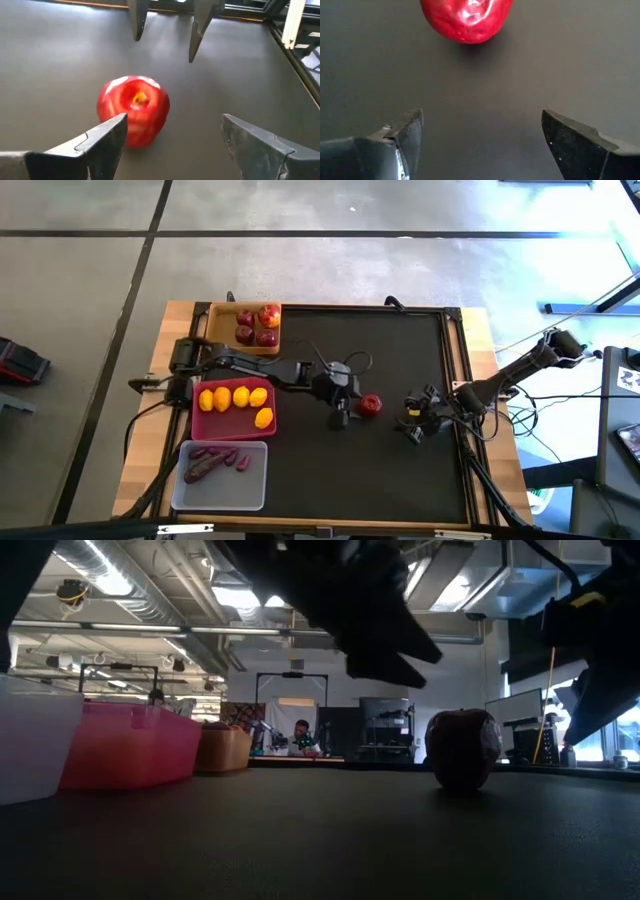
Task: Sort produce into baskets
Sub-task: Put the apple into the orange bin
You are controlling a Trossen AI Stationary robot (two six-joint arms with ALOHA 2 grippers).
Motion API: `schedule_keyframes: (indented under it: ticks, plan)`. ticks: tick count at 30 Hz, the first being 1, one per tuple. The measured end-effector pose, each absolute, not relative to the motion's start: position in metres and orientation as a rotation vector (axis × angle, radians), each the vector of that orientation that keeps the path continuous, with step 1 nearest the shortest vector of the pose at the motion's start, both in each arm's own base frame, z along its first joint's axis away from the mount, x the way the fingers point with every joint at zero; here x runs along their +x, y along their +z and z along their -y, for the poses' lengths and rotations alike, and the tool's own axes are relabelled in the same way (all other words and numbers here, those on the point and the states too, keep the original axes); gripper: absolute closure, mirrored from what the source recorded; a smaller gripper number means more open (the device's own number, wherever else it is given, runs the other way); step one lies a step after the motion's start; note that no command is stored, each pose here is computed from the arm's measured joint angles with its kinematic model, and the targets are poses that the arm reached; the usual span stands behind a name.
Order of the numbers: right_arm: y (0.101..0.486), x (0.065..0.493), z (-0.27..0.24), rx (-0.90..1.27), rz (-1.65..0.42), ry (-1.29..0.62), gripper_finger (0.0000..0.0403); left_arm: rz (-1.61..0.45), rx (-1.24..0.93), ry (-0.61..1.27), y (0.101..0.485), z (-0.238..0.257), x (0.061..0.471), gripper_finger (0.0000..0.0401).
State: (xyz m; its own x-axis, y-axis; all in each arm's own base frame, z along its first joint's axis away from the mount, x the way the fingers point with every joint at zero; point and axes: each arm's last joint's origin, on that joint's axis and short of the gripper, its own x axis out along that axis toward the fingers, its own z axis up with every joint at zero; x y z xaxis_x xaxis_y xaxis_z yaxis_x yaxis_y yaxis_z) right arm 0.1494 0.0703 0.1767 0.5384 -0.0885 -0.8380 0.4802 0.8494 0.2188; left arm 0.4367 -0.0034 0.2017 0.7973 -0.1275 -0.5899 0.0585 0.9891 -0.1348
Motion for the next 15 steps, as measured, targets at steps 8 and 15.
schedule_keyframes:
  ticks: [8,15]
  plan:
    - [0.175,0.149,-0.07,0.46,-0.943,-0.36,0.0068,-0.64,-0.079,-0.124,0.191,0.008,0.463,0.0086]
    - [0.176,0.151,-0.071,0.473,-0.926,-0.353,0.0068,-0.62,-0.015,-0.075,0.191,0.001,0.469,0.0086]
